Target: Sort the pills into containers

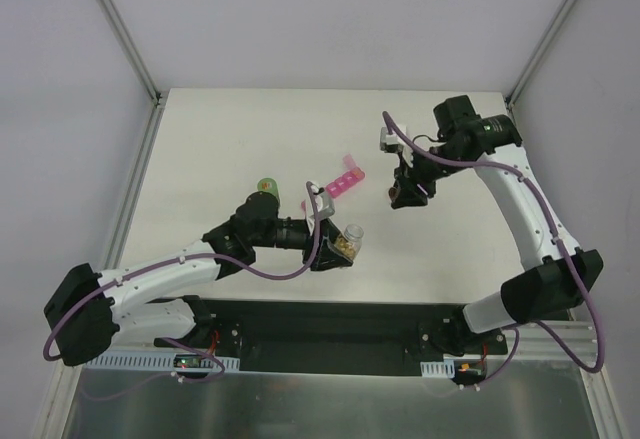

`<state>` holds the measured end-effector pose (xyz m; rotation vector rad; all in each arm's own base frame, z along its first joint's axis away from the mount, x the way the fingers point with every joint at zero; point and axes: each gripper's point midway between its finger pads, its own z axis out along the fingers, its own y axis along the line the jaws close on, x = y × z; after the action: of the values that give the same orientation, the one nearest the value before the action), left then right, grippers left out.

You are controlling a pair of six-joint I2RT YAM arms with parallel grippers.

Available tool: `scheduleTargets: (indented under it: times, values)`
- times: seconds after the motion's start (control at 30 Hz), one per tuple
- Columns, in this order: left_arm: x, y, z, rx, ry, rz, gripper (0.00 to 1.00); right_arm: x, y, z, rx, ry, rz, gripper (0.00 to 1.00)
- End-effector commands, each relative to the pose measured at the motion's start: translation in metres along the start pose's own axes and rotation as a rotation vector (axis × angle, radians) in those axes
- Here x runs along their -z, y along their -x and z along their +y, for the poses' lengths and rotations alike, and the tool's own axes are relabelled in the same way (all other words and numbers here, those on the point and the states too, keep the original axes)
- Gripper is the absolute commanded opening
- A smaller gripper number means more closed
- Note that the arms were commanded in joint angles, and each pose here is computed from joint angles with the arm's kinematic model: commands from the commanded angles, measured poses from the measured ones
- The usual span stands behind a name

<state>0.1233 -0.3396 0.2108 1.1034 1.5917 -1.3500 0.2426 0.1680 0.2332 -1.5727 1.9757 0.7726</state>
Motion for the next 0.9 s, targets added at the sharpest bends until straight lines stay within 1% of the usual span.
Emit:
scheduleTargets:
  times: [0.0, 0.03, 0.1, 0.13, 0.27, 0.37, 0.63, 0.7, 0.8, 0.87]
  values:
    - [0.007, 0.033, -0.024, -0.074, -0.099, -0.061, 0.13, 0.011, 0.038, 0.071, 0.086, 0.243, -0.120, 0.22]
    - [0.008, 0.033, -0.028, -0.074, -0.117, -0.058, 0.13, 0.010, 0.044, 0.086, 0.095, 0.293, -0.124, 0.22]
    - [0.009, 0.033, -0.031, -0.068, -0.133, -0.053, 0.13, 0.008, 0.050, 0.097, 0.116, 0.339, -0.130, 0.22]
    - [0.010, 0.033, -0.033, -0.065, -0.142, -0.049, 0.13, 0.005, 0.052, 0.111, 0.128, 0.384, -0.116, 0.22]
    - [0.013, 0.028, -0.044, -0.055, -0.199, -0.019, 0.13, 0.002, 0.059, 0.131, 0.161, 0.459, -0.089, 0.22]
    - [0.016, 0.025, -0.048, -0.053, -0.212, 0.004, 0.13, 0.004, 0.061, 0.142, 0.194, 0.505, -0.063, 0.22]
    - [0.022, 0.021, -0.052, -0.038, -0.218, 0.045, 0.13, 0.000, 0.046, 0.157, 0.275, 0.514, 0.034, 0.22]
    - [0.023, 0.019, -0.052, -0.040, -0.214, 0.052, 0.13, 0.001, 0.044, 0.161, 0.290, 0.519, 0.038, 0.23]
    - [0.024, 0.018, -0.043, -0.052, -0.187, 0.057, 0.12, 0.001, 0.042, 0.165, 0.304, 0.525, 0.045, 0.23]
    - [0.027, 0.018, -0.029, -0.042, -0.150, 0.058, 0.12, 0.000, 0.039, 0.162, 0.312, 0.514, 0.062, 0.23]
